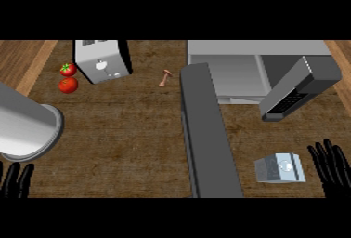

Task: Pick up the milk, place it into the microwave and close the microwave

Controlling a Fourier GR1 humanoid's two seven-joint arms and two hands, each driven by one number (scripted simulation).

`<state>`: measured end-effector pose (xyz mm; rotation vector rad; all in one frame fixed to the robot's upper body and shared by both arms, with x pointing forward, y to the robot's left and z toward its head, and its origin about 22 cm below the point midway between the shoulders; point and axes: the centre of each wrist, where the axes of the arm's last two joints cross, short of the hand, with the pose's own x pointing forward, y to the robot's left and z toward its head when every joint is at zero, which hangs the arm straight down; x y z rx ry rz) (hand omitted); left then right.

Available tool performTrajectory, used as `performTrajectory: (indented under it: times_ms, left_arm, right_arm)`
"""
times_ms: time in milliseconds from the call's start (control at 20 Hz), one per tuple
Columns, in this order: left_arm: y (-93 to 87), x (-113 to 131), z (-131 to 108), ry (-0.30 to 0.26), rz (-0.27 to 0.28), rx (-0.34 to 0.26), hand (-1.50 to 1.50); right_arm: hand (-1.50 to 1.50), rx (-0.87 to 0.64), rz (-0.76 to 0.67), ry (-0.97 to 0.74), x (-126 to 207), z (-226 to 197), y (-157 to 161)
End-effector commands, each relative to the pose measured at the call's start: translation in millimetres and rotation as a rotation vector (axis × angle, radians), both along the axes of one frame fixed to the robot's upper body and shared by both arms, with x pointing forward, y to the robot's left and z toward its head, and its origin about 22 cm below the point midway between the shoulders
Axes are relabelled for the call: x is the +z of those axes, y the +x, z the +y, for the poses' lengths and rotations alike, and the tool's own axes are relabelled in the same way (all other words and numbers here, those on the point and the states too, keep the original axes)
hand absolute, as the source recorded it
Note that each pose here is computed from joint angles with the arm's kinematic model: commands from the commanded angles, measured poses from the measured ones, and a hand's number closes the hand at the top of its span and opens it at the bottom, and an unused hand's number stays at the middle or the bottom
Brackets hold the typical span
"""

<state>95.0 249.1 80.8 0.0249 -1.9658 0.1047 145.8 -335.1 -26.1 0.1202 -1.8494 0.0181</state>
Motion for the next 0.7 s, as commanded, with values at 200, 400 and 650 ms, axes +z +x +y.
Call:
performTrajectory:
  times_ms: [200, 400, 650]
  left_arm:
    - [-12.8, -6.4, 2.0, 0.000, 0.009, 0.002, -1.50]
    - [-4.4, -5.0, 9.3, 0.001, 0.010, -0.015, -1.50]
    - [-3.4, -4.5, -1.0, -0.006, 0.016, -0.016, -1.50]
  right_arm:
    - [-1.50, 0.045, -0.022, -0.039, -33.0, 2.6, 8.5]
    - [-1.50, 0.031, -0.036, -0.048, -36.5, -21.8, 24.7]
    - [-1.50, 0.003, -0.024, -0.045, -71.0, -12.1, 25.1]
